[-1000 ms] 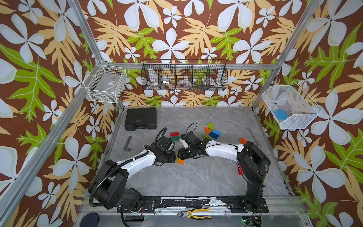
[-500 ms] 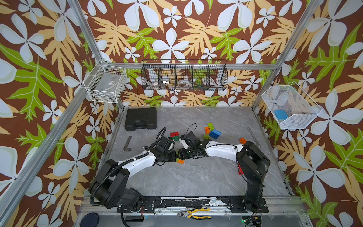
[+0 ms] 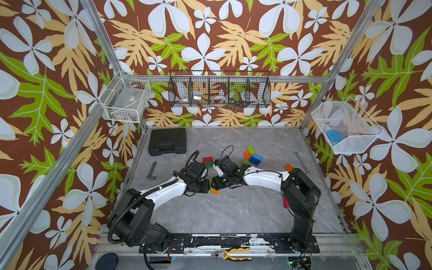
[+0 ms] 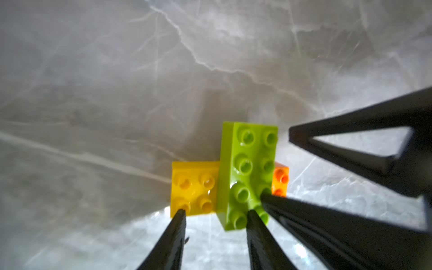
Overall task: Assemble a rectangle with lego
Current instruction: Assemble the lego brick with the lego brick, then move the lego brick at the center of the board.
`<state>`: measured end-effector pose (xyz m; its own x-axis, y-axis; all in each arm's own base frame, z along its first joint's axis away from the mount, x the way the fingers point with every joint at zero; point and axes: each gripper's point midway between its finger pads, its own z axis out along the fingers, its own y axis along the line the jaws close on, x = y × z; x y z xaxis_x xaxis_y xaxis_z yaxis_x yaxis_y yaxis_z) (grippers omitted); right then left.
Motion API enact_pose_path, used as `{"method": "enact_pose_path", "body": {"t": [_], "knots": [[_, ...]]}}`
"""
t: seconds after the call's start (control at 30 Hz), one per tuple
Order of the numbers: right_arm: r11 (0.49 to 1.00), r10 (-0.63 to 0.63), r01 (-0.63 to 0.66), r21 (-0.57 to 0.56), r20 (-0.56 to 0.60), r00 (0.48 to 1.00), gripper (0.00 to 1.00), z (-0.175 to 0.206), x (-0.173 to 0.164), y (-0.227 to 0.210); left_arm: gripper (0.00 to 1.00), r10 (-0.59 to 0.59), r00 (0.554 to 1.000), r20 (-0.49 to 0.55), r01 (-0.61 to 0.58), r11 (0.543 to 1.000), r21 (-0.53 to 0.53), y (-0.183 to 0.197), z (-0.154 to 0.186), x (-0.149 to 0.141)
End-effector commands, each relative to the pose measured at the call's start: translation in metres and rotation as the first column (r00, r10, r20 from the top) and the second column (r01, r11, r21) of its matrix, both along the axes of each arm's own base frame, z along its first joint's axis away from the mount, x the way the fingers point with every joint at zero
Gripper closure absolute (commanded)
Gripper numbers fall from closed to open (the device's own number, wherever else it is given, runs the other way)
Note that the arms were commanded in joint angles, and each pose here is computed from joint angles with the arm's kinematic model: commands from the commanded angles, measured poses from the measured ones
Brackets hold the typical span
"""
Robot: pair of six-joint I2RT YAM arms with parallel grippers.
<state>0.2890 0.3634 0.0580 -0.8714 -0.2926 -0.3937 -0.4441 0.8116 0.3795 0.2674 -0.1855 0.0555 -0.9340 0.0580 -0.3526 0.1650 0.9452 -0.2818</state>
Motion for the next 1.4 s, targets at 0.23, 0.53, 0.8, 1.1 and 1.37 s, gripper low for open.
{"method": "enact_pose_path", "body": {"t": [0.23, 0.53, 0.8, 1.1, 1.37], "knots": [[0.987, -0.078, 0.064, 0.147, 0.089, 0.993, 0.40, 0.070, 0.038, -0.014, 0.42, 0.037, 0.978, 0.206, -0.045, 0.999, 0.031, 0.004, 0.074, 0.040], [0.969, -0.235, 0.223, 0.107, 0.116, 0.965, 0.43, 0.052, 0.075, -0.056, 0.33, 0.103, 0.945, 0.311, -0.118, 0.993, 0.029, 0.005, 0.072, 0.117], [0.961, -0.268, 0.257, 0.101, 0.114, 0.957, 0.48, 0.032, 0.091, -0.049, 0.43, 0.154, 0.967, 0.203, -0.157, 0.988, -0.003, -0.004, 0.025, 0.169], [0.963, -0.262, 0.252, 0.094, 0.111, 0.959, 0.49, 0.029, 0.086, -0.052, 0.44, 0.140, 0.978, 0.153, -0.145, 0.989, 0.022, -0.015, -0.008, 0.190], [0.964, -0.261, 0.250, 0.090, 0.126, 0.957, 0.49, 0.032, 0.081, -0.058, 0.44, 0.144, 0.987, 0.076, -0.142, 0.990, -0.024, -0.020, -0.027, 0.154]]}}
